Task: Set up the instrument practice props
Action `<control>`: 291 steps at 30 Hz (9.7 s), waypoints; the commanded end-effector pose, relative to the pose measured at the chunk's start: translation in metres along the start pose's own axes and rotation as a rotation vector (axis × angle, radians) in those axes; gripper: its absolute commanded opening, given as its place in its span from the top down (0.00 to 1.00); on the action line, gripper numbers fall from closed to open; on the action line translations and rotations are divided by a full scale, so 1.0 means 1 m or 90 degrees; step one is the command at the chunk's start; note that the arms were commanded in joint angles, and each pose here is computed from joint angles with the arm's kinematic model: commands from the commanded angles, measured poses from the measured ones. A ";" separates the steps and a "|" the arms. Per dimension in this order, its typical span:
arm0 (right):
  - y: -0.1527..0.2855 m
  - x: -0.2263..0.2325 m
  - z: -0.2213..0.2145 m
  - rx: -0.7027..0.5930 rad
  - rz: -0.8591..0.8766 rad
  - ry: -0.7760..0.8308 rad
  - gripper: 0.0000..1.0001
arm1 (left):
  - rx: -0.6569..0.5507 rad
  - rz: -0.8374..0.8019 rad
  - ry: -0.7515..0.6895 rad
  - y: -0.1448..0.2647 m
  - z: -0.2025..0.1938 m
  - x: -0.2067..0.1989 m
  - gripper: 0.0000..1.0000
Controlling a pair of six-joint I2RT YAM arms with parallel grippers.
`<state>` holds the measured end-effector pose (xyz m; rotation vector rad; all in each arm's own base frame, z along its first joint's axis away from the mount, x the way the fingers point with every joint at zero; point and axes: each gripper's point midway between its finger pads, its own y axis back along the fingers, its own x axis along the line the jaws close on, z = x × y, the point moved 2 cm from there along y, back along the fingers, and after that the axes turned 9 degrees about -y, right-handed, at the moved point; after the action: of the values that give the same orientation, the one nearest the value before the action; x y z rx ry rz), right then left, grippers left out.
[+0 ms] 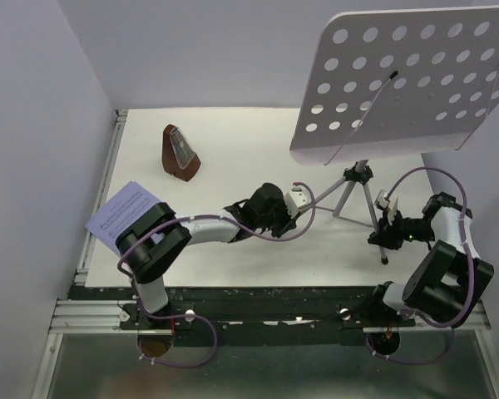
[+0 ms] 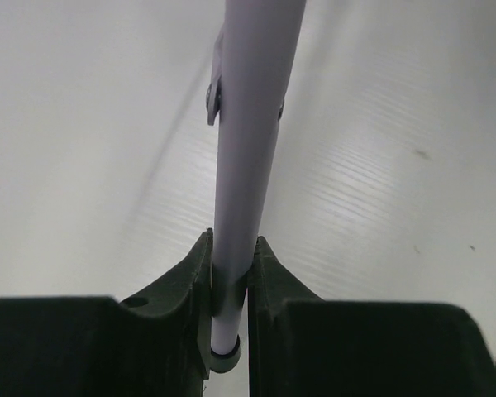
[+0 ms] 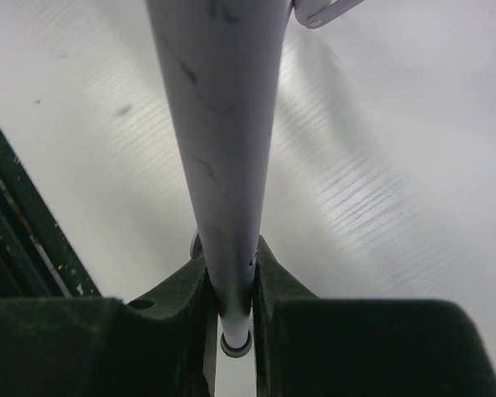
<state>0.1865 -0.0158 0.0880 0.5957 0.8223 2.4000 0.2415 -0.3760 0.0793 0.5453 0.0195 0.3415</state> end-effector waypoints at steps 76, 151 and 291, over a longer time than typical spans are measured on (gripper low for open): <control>0.079 -0.017 0.020 -0.031 -0.130 0.001 0.26 | -0.126 0.057 0.132 0.124 0.027 0.045 0.34; -0.101 -0.118 0.192 0.022 -0.050 0.094 0.11 | -0.173 0.316 0.326 0.199 0.031 0.091 0.01; -0.044 0.009 0.236 -0.235 0.185 -0.001 0.23 | -0.085 0.188 -0.109 0.189 0.025 0.070 0.05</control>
<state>0.3620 0.1145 0.2348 1.1326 0.0634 2.3067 0.2273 -0.2069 0.2094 0.3490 -0.0448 0.6219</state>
